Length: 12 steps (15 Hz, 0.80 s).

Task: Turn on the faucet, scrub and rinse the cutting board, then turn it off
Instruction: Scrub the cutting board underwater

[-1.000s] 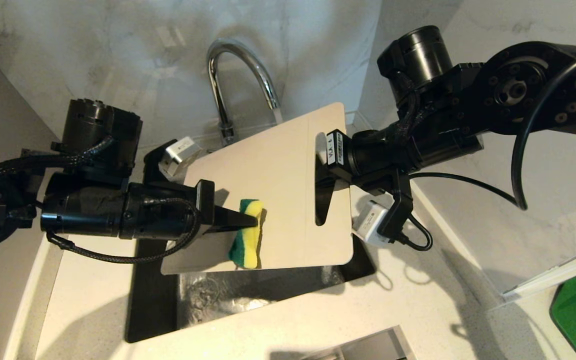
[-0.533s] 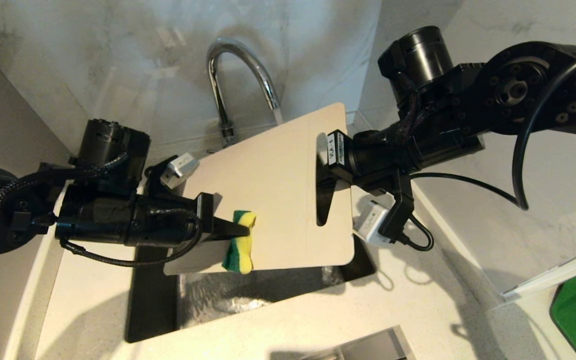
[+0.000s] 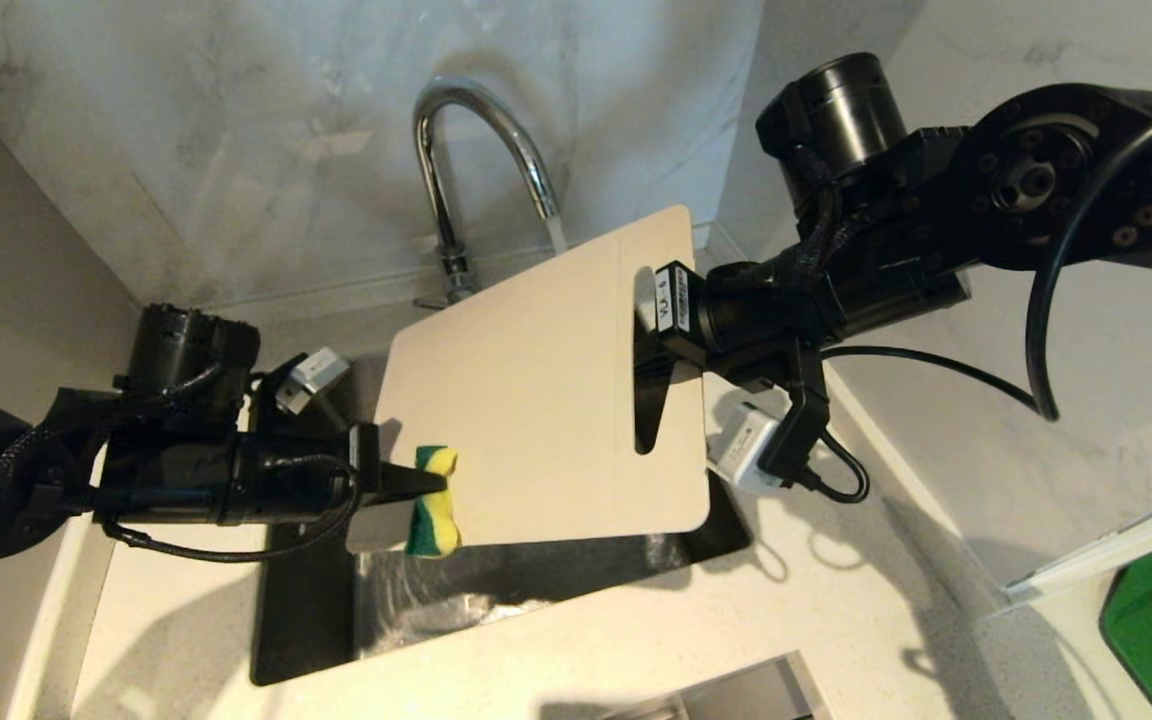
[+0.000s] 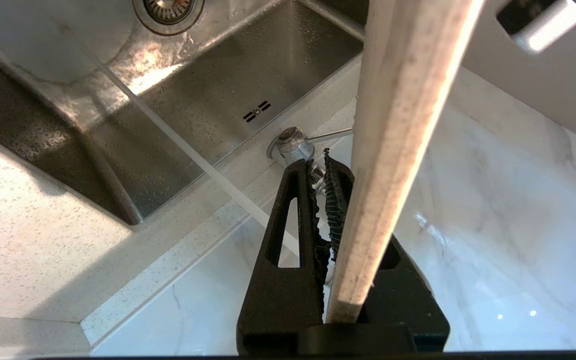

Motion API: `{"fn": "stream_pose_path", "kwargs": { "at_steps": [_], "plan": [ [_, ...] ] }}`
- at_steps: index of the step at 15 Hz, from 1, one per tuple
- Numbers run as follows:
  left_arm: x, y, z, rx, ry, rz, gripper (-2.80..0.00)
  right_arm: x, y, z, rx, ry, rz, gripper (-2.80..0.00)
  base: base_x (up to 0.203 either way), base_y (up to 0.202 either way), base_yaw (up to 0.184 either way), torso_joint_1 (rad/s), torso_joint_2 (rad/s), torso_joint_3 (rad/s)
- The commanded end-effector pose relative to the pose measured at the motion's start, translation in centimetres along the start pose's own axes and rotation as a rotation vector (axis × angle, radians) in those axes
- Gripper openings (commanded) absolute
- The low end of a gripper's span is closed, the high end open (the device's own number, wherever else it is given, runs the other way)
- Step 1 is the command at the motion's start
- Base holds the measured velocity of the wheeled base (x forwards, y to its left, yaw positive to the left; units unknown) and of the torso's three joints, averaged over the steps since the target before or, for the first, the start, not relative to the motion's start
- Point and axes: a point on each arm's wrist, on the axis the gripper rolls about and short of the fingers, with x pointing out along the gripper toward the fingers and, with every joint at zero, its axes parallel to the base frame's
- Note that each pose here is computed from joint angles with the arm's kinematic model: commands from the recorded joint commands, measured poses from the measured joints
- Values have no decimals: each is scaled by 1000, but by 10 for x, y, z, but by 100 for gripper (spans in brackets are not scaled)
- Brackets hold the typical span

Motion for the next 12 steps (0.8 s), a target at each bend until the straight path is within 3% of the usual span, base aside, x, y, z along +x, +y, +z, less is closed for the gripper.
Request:
{"fn": "stream_pose_path", "kwargs": {
  "at_steps": [1, 6, 10, 12],
  "plan": [
    [-2, 31, 1, -33, 3, 55, -280, -3, -2, 0, -17, 3, -5, -280, 0, 0, 0, 0, 0, 0],
    [-13, 91, 9, -87, -39, 124, -280, -6, -3, 1, -18, 6, -7, -280, 0, 0, 0, 0, 0, 0],
    [-23, 104, 15, -72, -71, 154, -280, -7, -3, 1, -17, 7, -8, -280, 0, 0, 0, 0, 0, 0],
    [-30, 97, 19, -59, -97, 137, -280, -5, -1, 2, -6, 0, -4, -280, 0, 0, 0, 0, 0, 0]
  ]
}}
